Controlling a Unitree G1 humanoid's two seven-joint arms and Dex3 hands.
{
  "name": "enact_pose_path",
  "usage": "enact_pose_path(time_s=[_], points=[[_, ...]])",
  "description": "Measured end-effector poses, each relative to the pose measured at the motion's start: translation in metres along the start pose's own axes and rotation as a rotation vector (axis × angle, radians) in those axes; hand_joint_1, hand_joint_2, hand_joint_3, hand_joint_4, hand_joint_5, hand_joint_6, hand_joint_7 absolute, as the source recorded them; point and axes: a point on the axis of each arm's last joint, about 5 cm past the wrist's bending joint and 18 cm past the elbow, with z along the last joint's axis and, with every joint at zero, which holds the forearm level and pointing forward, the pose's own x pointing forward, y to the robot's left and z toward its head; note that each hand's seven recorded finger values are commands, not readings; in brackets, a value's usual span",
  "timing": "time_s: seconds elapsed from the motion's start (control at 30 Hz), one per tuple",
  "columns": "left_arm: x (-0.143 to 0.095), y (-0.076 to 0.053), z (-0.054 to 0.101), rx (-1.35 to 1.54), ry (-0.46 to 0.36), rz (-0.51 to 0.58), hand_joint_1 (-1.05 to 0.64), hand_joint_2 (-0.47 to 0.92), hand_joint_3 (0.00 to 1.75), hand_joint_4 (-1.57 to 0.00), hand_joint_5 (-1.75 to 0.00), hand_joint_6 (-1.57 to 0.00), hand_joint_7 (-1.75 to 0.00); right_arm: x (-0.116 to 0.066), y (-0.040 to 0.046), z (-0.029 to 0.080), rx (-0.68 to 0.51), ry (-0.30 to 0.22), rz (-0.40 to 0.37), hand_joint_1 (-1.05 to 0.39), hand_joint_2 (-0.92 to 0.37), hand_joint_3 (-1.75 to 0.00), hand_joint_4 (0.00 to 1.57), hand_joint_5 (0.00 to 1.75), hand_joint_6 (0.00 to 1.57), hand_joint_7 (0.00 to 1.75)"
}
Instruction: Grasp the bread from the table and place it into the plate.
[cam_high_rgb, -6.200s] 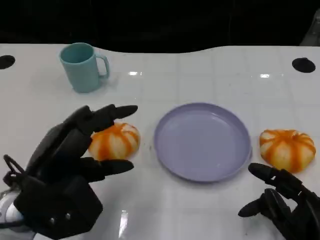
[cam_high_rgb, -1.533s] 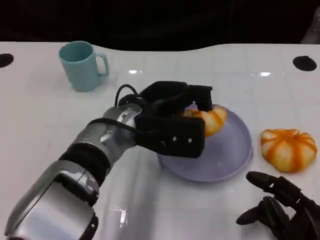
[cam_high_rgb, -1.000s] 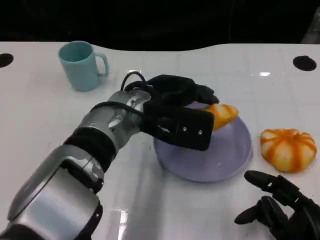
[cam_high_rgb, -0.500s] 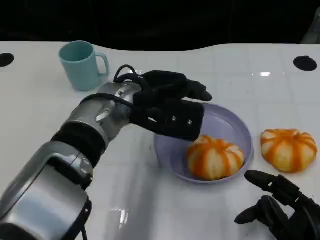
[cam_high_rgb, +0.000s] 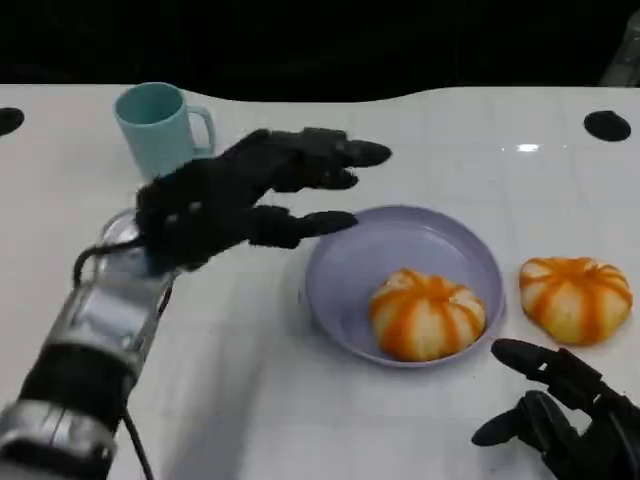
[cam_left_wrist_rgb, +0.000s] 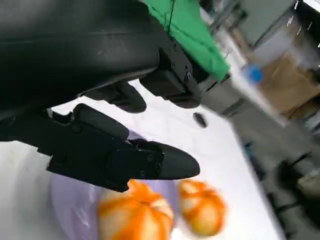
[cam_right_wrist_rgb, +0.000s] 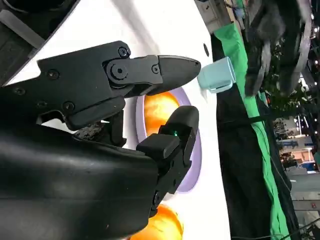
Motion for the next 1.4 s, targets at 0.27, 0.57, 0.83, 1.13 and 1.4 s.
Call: enact_pose_path(time_s=[0.27,0.57,0.83,1.13,1.4], points=[[-0.041,-0.022,-0.011,-0.589,-0.076,0.236,-0.58,0.92,0.38,-0.57,-1.14,-0.79,-0.24,0.0,-0.0002,0.0,0.007,-0.002,0.0,-0.75,-0.92,-0.29,0.68,1.17,0.83,0.56],[-0.083,-0.04,-0.009,-0.998,-0.058,0.38,-0.54,0.92,0.54,-0.61,-1.74,-0.44,-1.57,0.0,0.0,0.0,0.004,-0.005,0.001,-0.75,-0.92,-0.31,0.68,1.17,0.82,0.56],[-0.112,-0.066,-0.012,-1.124,0.021,0.488,-0.55,0.92,0.56,-0.75,-1.75,-0.49,-1.75,0.0,0.0005,0.002,-0.001,-0.013,0.001,-0.75,-0.92,-0.31,0.68,1.18,0.82,0.55],[-0.128,-0.083,-0.014,-1.206,0.107,0.533,-0.54,0.92,0.54,-0.77,-1.75,-0.55,-1.75,-0.003,0.0003,0.004,-0.004,-0.004,-0.008,-0.75,-0.92,-0.31,0.68,1.19,0.82,0.56],[-0.13,-0.085,-0.012,-1.213,0.131,0.519,-0.53,0.92,0.5,-0.74,-1.75,-0.53,-1.73,-0.004,0.0006,0.005,-0.005,0.0,-0.014,-0.75,-0.92,-0.31,0.68,1.2,0.81,0.57]])
